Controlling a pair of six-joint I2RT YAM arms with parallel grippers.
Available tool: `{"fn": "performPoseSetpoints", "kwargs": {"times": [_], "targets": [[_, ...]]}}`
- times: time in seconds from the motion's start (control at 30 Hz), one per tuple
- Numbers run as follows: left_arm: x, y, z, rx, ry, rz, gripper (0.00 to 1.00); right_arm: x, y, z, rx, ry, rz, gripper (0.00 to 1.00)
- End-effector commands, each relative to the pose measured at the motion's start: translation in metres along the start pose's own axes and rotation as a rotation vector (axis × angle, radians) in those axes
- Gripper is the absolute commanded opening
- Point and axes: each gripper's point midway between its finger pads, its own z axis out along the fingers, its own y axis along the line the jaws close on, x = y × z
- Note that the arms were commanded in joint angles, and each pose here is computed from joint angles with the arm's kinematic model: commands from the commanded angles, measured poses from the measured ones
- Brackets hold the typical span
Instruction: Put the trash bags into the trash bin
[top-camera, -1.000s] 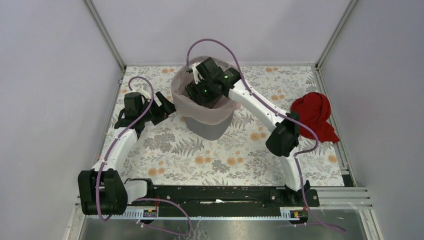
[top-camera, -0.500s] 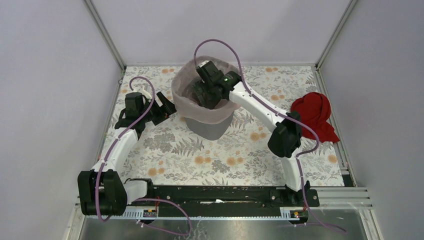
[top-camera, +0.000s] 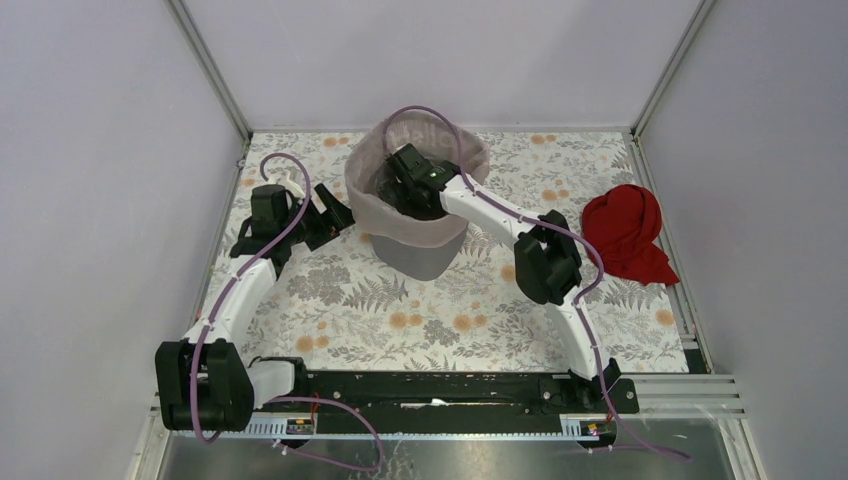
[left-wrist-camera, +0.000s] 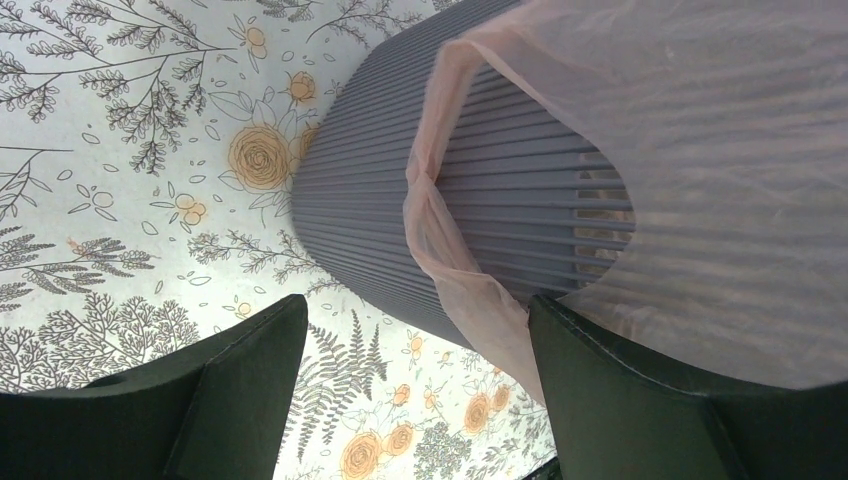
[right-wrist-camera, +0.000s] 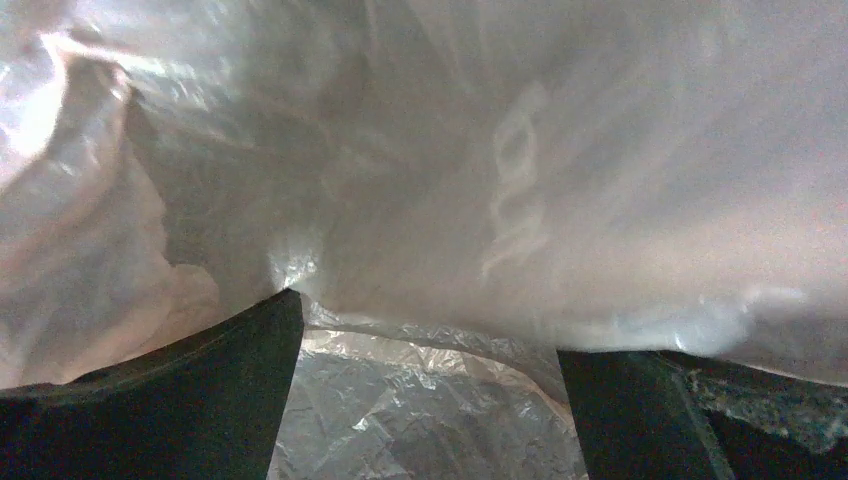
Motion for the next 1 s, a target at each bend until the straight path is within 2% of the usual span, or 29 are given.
{"fn": "performPoseSetpoints", "kwargs": {"times": [0.0, 0.2, 0.33, 0.6, 0.77, 0.97], "targets": [[-0.005, -0.012, 0.000, 0.048, -0.018, 0.031, 0.85, 0.001, 0.020, 0.028, -0.096, -0.013, 0.018, 1.00], [-0.003, -0.012, 0.002, 0.050, -0.011, 0.032, 0.85, 0.001, 0.042, 0.034, -0.208, -0.005, 0.031, 1.00], [-0.005, -0.012, 0.000, 0.045, -0.018, 0.041, 0.85, -0.009, 0.029, 0.017, -0.144, -0.015, 0.042, 1.00], [-0.022, -0.006, -0.019, -0.067, -0.091, 0.116, 0.85, -0.062, -0.003, -0.098, -0.089, -0.176, 0.055, 1.00], [-0.040, -0.004, -0.040, -0.162, -0.171, 0.145, 0.88, -0.073, -0.014, -0.146, -0.083, -0.230, 0.056, 1.00], [-0.078, -0.031, -0.080, -0.195, -0.330, 0.206, 0.90, -0.097, -0.008, -0.228, -0.213, -0.377, 0.092, 1.00]]}}
